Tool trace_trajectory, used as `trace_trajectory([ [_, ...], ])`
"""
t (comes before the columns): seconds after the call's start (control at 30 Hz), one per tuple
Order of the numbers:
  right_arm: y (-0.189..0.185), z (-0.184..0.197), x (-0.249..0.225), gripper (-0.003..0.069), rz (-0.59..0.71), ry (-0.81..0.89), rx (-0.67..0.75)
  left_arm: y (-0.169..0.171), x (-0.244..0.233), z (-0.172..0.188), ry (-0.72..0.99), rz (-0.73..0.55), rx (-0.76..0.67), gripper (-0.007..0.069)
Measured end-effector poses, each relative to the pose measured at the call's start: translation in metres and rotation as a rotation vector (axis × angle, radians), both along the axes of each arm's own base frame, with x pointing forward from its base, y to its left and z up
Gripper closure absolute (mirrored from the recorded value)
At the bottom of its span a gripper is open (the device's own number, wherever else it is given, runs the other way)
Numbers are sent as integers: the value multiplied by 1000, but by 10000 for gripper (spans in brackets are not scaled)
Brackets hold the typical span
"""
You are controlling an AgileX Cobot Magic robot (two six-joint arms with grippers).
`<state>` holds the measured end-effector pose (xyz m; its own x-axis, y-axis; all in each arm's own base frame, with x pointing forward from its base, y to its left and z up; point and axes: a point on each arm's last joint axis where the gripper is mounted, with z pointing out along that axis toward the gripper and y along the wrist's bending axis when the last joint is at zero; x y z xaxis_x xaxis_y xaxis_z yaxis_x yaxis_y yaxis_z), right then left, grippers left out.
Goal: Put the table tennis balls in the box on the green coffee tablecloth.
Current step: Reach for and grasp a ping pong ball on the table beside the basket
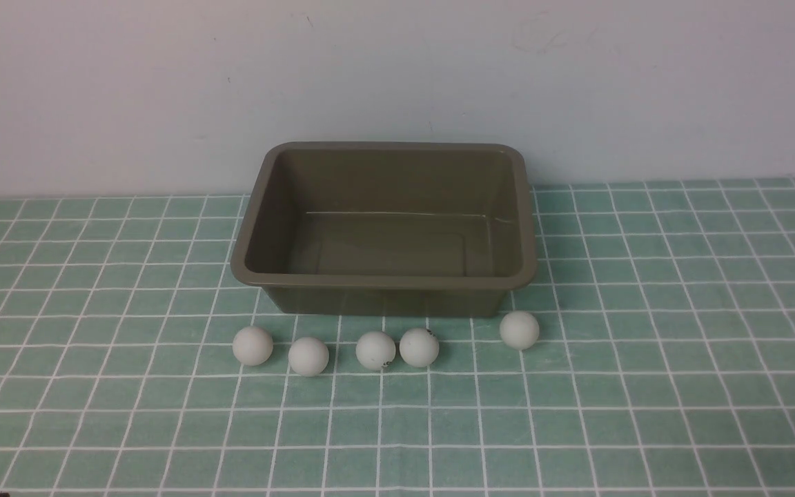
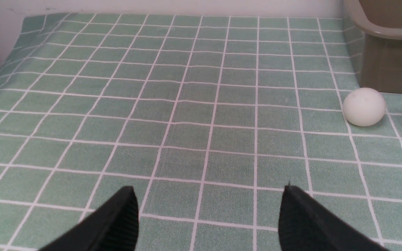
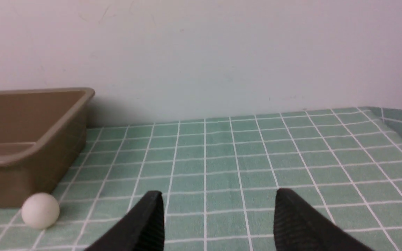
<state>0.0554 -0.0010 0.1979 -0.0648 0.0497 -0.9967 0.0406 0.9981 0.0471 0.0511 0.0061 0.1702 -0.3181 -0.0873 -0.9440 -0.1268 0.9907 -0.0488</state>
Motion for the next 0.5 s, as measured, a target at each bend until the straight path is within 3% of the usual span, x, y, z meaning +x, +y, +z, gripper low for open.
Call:
trace_trajectory([
  [0.3, 5, 79, -24, 270, 39, -82, -6, 0, 0, 0, 0, 0, 0, 137],
  [0.5, 8, 102, -38, 270, 56, -91, -6, 0, 0, 0, 0, 0, 0, 137],
])
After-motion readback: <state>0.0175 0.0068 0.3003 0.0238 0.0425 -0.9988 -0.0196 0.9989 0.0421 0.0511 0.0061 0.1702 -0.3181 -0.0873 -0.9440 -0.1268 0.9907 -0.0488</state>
